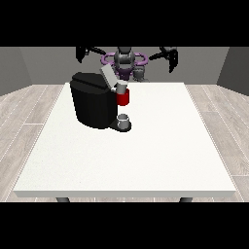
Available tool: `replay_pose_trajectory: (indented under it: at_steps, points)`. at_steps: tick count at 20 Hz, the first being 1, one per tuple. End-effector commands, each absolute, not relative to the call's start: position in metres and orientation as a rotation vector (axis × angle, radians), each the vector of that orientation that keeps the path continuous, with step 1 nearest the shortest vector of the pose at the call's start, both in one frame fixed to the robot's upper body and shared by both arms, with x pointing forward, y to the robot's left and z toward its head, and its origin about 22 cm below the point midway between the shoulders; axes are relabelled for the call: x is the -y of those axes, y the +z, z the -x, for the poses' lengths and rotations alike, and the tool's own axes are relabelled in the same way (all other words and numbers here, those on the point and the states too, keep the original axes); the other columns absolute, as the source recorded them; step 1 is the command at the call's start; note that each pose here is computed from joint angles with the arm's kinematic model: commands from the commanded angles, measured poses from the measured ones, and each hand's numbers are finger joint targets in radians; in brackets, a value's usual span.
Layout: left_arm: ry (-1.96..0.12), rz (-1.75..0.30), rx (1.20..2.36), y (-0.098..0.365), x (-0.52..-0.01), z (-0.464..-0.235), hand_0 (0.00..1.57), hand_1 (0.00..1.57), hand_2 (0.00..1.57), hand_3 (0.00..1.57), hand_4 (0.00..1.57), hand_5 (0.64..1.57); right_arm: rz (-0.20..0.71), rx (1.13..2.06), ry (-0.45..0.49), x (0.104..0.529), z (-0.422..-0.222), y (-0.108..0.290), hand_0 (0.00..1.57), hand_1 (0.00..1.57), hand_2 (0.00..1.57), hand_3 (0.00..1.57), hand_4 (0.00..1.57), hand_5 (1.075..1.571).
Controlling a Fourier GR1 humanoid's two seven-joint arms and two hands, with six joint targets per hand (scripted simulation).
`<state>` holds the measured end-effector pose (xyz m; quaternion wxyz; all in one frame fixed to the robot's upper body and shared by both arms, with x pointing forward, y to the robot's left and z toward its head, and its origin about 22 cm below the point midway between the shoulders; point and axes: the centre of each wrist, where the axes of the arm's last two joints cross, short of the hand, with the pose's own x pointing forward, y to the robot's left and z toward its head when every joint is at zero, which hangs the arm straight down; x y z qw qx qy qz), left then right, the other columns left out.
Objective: Insert the coffee pod into the coffee machine and close the lid
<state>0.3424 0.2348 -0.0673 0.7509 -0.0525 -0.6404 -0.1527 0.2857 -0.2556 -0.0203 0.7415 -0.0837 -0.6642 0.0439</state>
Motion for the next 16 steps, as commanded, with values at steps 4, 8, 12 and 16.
replay_pose_trajectory:
  at_steps: [4, 8, 12, 16]
  points:
    - [-0.331, 0.123, 1.452, -0.047, -0.228, -0.344, 0.0, 0.0, 0.0, 0.0, 0.41, 1.571, 0.206, 1.57, 0.192, 0.272, -0.312, 0.021, 0.0, 0.0, 0.0, 0.0, 0.08, 1.571]
    - [-0.299, 0.182, 1.5, -0.049, -0.23, -0.332, 0.0, 0.0, 0.0, 0.0, 0.39, 1.571, 0.213, 1.554, 0.091, 0.263, -0.334, 0.038, 0.0, 0.0, 0.0, 0.0, 0.0, 1.571]
    - [-0.308, 0.139, 1.505, -0.045, -0.224, -0.321, 0.0, 0.0, 0.0, 0.0, 0.38, 1.571, 0.135, 1.521, 0.099, 0.265, -0.344, 0.05, 0.0, 0.0, 0.0, 0.0, 0.0, 1.571]
    - [-0.304, 0.167, 1.534, -0.022, -0.219, -0.331, 0.0, 0.0, 0.0, 0.0, 0.35, 1.571, 0.091, 1.506, -0.011, 0.262, -0.355, 0.047, 0.0, 0.0, 0.0, 0.0, 0.09, 1.571]
